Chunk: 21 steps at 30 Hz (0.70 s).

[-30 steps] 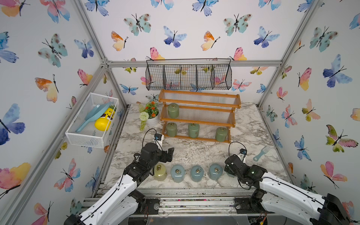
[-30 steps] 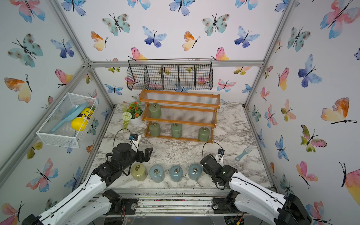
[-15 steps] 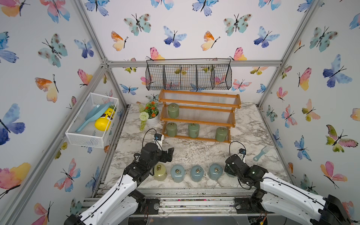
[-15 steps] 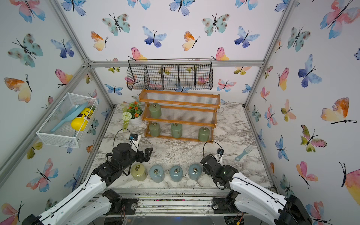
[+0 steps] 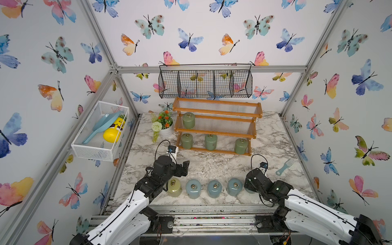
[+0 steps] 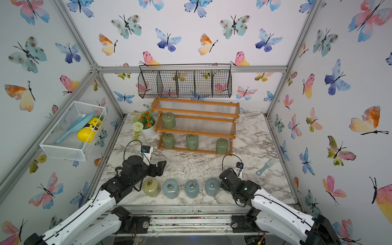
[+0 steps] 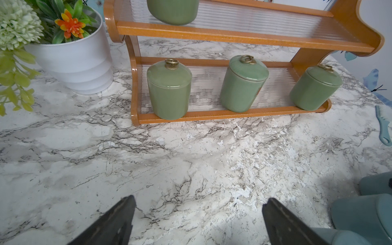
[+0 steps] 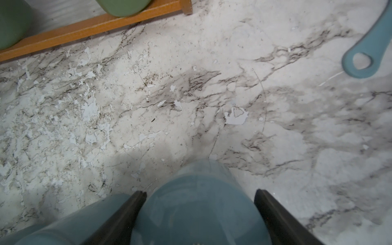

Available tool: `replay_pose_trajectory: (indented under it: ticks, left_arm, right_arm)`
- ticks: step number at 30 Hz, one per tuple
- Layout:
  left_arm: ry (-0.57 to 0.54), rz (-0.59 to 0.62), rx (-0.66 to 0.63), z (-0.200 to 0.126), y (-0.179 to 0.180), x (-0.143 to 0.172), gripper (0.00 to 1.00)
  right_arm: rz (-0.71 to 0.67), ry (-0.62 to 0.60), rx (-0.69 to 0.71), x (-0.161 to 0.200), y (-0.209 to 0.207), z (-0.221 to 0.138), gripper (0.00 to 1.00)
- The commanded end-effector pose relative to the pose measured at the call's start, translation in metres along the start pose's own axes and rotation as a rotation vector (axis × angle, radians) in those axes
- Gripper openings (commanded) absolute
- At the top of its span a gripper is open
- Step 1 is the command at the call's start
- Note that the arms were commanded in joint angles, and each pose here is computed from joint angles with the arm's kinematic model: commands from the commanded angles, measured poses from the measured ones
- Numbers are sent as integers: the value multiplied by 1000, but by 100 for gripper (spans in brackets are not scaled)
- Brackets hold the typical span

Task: Remove the tea canisters from the shelf
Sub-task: Place the tea canister at the center of the board.

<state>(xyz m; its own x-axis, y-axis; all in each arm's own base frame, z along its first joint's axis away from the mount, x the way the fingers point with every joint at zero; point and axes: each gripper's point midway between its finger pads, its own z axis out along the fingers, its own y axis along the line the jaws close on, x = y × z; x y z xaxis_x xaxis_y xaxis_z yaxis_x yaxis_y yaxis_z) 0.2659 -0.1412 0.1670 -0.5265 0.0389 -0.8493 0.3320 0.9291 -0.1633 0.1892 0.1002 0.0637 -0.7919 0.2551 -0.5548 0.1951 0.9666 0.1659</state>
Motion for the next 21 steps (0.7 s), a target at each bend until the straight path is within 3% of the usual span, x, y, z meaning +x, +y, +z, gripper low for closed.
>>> replay_pose_trajectory:
  ticks: [1, 21]
  left_arm:
    - [-12, -5, 9, 1, -1, -3, 98]
    - [-19, -2, 14, 1, -1, -8, 98]
  right_arm:
    - [4, 62, 12, 17, -7, 3, 85]
    - [-13, -48, 47, -21, 0, -17, 93]
